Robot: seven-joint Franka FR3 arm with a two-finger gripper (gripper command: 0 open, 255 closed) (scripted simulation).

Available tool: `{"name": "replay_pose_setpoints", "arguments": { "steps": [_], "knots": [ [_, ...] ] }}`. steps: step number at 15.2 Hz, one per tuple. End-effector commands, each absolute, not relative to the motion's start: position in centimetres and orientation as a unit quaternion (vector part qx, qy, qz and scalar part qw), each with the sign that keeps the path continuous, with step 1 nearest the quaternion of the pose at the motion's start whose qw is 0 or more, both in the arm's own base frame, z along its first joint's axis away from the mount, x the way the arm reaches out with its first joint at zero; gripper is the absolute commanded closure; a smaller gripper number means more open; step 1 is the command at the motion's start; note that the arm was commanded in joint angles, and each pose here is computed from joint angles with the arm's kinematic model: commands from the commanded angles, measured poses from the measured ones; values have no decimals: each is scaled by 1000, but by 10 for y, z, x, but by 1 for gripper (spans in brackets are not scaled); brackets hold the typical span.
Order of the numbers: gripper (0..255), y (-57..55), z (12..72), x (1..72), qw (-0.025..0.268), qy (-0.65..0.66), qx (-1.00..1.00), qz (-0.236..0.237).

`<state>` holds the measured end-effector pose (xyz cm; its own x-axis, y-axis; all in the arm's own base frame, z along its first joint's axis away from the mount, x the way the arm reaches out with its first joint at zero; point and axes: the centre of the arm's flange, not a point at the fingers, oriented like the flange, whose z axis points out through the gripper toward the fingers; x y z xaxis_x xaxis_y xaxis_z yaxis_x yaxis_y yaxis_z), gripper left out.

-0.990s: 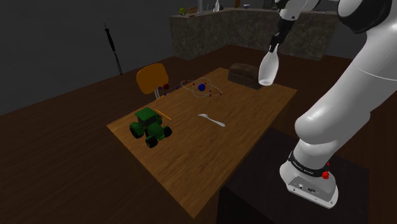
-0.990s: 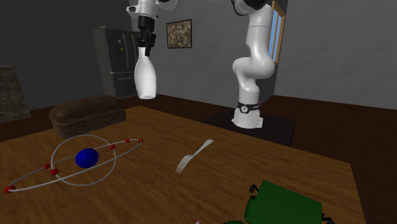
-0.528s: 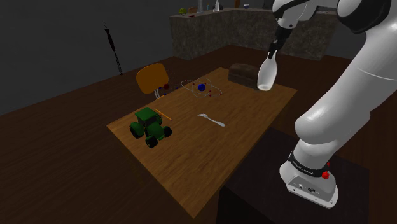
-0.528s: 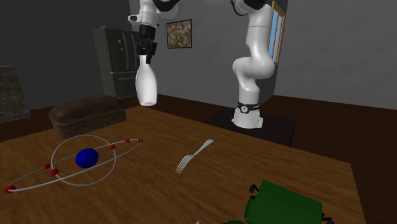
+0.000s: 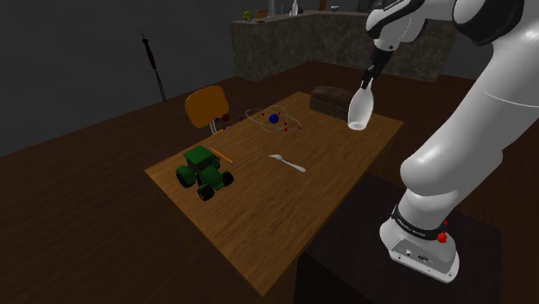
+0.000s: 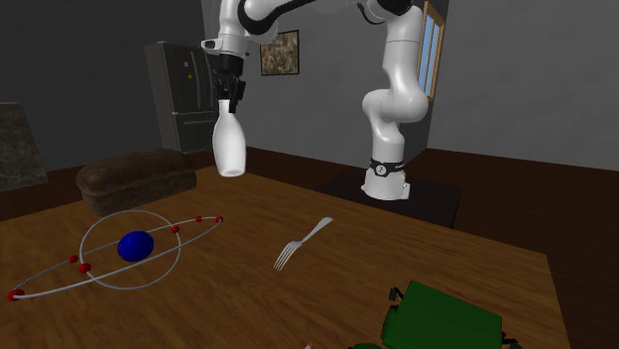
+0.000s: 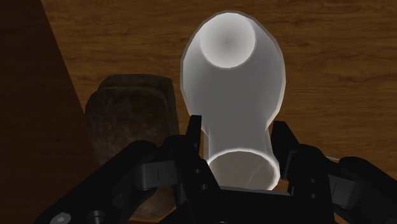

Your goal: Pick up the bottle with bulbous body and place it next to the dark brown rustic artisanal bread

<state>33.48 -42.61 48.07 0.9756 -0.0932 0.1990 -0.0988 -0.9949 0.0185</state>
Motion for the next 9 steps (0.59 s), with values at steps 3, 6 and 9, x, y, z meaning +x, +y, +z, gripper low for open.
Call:
{"name": "replay_pose_setpoints", "arguments": {
  "steps": [3,6,9],
  "knots": [
    [255,-427,460,334,15,-48,994,100],
    [255,-427,444,334,15,-48,994,100],
    [255,-427,431,334,15,-48,994,100]
  ]
}}
